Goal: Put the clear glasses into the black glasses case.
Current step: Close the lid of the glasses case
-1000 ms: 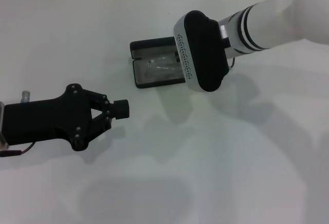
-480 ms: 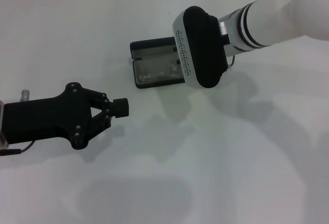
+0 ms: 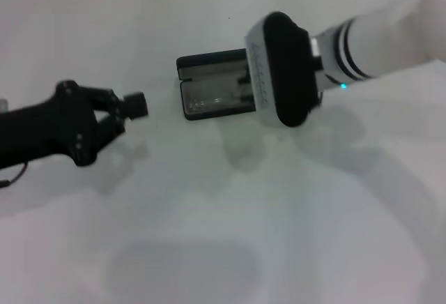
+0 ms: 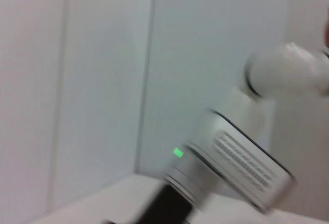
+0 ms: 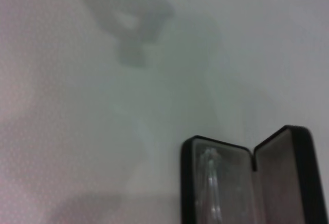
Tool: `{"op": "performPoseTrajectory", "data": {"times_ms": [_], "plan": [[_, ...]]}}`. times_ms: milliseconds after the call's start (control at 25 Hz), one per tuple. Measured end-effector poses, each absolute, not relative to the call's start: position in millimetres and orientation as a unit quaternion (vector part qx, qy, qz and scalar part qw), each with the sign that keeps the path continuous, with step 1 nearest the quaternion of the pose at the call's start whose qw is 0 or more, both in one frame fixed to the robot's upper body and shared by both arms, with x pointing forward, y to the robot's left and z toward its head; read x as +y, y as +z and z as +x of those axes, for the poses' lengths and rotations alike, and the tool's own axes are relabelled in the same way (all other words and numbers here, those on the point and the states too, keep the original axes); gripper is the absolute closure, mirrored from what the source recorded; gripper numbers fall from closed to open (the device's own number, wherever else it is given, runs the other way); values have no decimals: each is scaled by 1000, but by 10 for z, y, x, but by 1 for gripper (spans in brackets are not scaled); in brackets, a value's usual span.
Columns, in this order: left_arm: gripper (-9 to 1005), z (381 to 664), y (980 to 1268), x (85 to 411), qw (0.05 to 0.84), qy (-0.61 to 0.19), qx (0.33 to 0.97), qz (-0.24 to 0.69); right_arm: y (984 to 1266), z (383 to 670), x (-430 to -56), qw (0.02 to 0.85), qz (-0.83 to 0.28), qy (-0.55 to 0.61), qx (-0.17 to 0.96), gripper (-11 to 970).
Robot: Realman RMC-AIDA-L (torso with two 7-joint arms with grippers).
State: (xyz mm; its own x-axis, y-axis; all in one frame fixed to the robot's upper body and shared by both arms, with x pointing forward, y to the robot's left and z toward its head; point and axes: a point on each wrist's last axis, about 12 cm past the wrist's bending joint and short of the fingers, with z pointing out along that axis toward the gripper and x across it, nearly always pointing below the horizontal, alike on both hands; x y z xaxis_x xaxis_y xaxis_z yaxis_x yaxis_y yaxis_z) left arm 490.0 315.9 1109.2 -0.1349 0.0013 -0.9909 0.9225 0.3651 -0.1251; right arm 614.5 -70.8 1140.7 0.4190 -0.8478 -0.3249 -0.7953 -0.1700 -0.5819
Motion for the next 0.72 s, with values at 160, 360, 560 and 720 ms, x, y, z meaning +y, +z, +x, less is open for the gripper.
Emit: {"op": "performPoseTrajectory", "data": {"times_ms": [160, 360, 560, 720], "plan": [[957, 4944, 11159, 3223, 575, -415, 616, 344, 11326, 6025, -847, 370, -737, -4, 566, 733], [957, 5254, 11308, 3077, 592, -425, 611, 310, 11291, 5926, -1091, 400, -669, 66, 623, 733], [957, 5589, 11418, 2870, 589, -418, 626, 294, 11360, 5907, -1422, 452, -594, 147, 650, 734], [957, 5855, 11465, 2631, 571, -405, 648, 300, 11378, 5824, -1802, 488, -519, 237, 661, 734]]}}
